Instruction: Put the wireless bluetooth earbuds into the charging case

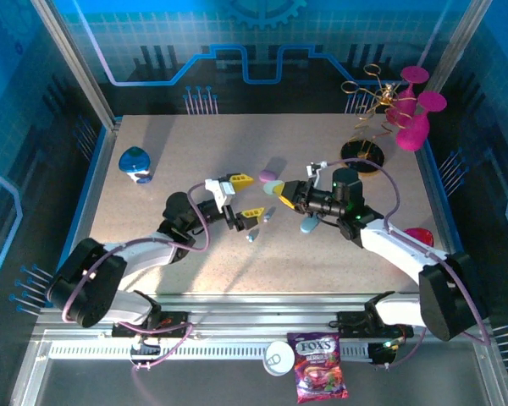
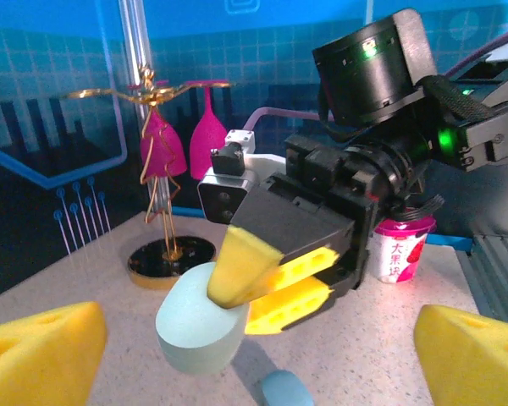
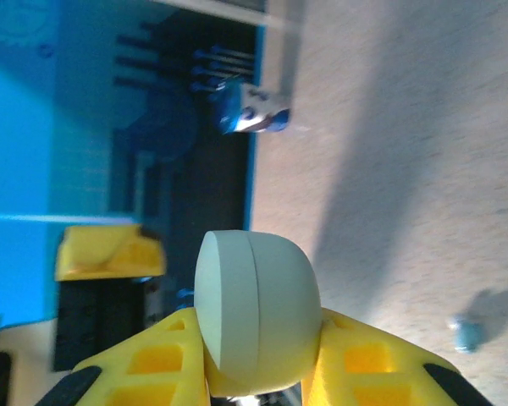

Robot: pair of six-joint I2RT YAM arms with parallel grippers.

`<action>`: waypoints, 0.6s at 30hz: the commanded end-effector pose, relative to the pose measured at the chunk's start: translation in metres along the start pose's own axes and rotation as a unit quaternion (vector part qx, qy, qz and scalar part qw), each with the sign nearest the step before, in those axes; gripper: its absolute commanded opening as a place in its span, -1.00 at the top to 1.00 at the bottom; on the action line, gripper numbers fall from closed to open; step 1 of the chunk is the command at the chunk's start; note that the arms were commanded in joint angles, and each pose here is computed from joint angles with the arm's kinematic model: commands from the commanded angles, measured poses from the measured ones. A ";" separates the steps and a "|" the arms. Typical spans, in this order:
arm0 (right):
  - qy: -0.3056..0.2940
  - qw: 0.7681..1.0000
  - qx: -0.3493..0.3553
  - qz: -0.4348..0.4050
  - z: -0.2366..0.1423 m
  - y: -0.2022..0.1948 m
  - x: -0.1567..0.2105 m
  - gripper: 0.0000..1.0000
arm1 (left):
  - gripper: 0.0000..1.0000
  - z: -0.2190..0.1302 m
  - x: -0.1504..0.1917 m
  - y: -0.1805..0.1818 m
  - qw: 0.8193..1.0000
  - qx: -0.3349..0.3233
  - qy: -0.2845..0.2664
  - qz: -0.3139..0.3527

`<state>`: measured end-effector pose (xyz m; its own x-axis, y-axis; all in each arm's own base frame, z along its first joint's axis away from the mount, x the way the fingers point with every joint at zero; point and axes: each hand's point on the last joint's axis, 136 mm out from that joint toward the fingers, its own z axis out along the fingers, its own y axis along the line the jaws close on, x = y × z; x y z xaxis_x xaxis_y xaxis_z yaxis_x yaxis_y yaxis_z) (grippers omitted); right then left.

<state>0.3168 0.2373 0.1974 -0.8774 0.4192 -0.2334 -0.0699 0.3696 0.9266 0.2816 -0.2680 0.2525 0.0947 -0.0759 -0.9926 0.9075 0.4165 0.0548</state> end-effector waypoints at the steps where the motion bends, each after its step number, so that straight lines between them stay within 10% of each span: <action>1: -0.031 0.994 0.099 -0.035 -0.002 -0.046 -0.020 0.59 | -0.97 -0.010 0.029 -0.001 0.998 -0.021 0.061 -0.002; 7: -0.081 0.967 0.227 -0.080 0.002 -0.099 -0.061 0.57 | -0.99 -0.016 0.064 0.003 0.986 -0.057 0.155 -0.012; 18: -0.062 0.953 0.291 -0.065 0.046 -0.162 -0.101 0.49 | -0.99 -0.009 0.077 -0.003 0.984 -0.054 0.171 -0.020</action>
<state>0.4255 0.1804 0.0662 -0.8100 0.4282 -0.4007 0.1227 0.7918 0.5983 0.2793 -0.2621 0.1746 -0.1077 0.1939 -0.9751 0.8596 0.5110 0.0067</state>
